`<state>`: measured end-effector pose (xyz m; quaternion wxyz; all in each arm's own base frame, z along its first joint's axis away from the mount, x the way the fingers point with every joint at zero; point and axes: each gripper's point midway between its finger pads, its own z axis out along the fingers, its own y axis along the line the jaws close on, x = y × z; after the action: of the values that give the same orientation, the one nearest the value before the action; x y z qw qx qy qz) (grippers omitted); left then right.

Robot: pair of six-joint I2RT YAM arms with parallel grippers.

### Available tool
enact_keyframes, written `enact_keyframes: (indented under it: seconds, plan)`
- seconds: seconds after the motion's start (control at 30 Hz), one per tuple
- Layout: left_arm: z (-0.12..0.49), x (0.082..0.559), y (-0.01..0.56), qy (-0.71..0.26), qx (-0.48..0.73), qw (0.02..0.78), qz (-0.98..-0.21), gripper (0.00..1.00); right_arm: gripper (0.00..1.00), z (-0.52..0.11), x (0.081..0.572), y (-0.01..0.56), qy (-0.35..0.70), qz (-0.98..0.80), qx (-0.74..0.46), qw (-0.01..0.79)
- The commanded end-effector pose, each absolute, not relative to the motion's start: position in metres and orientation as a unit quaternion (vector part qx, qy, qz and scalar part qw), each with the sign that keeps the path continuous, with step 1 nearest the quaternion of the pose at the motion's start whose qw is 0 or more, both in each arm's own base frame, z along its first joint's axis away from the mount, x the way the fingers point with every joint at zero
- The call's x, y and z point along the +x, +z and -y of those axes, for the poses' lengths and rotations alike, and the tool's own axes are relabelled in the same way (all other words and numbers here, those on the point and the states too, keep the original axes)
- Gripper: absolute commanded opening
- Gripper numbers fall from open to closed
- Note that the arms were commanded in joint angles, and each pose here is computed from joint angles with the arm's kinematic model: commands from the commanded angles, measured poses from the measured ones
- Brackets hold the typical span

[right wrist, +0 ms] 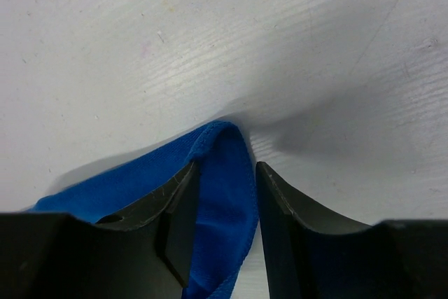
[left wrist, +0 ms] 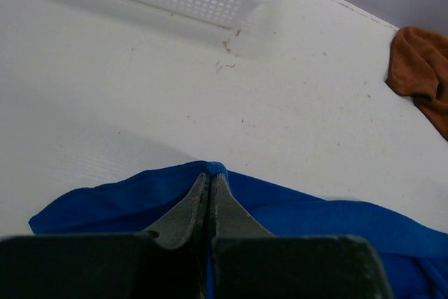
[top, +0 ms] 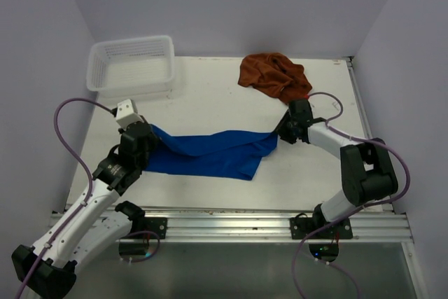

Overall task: Roll the towels
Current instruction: Flatten the towel

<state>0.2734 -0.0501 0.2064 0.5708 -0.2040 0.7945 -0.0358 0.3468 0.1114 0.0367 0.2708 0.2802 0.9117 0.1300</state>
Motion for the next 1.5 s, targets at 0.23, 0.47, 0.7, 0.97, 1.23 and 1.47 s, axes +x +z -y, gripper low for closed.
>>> enact_keyframes:
  seconds: [0.23,0.47,0.7,0.97,1.23,1.47]
  plan:
    - [0.055,0.282,0.217,-0.049,-0.200,0.591,-0.780,0.00,0.42,-0.118,0.368,0.067,0.168,-0.885,0.301,0.314]
    - [0.054,0.283,0.220,-0.047,-0.198,0.596,-0.777,0.00,0.44,-0.121,0.377,0.066,0.176,-0.880,0.305,0.318]
    - [0.055,0.284,0.219,-0.046,-0.195,0.596,-0.778,0.00,0.31,-0.126,0.379,0.048,0.174,-0.888,0.309,0.293]
    - [0.056,0.284,0.217,-0.046,-0.194,0.595,-0.779,0.00,0.00,-0.130,0.381,0.068,0.193,-0.882,0.301,0.308]
    - [0.065,0.295,0.257,-0.085,-0.207,0.616,-0.755,0.00,0.00,-0.124,0.382,0.160,0.210,-0.865,0.256,0.377]
    - [0.091,0.312,0.315,-0.183,-0.198,0.637,-0.722,0.00,0.00,-0.103,0.372,0.243,0.236,-0.834,0.249,0.432]
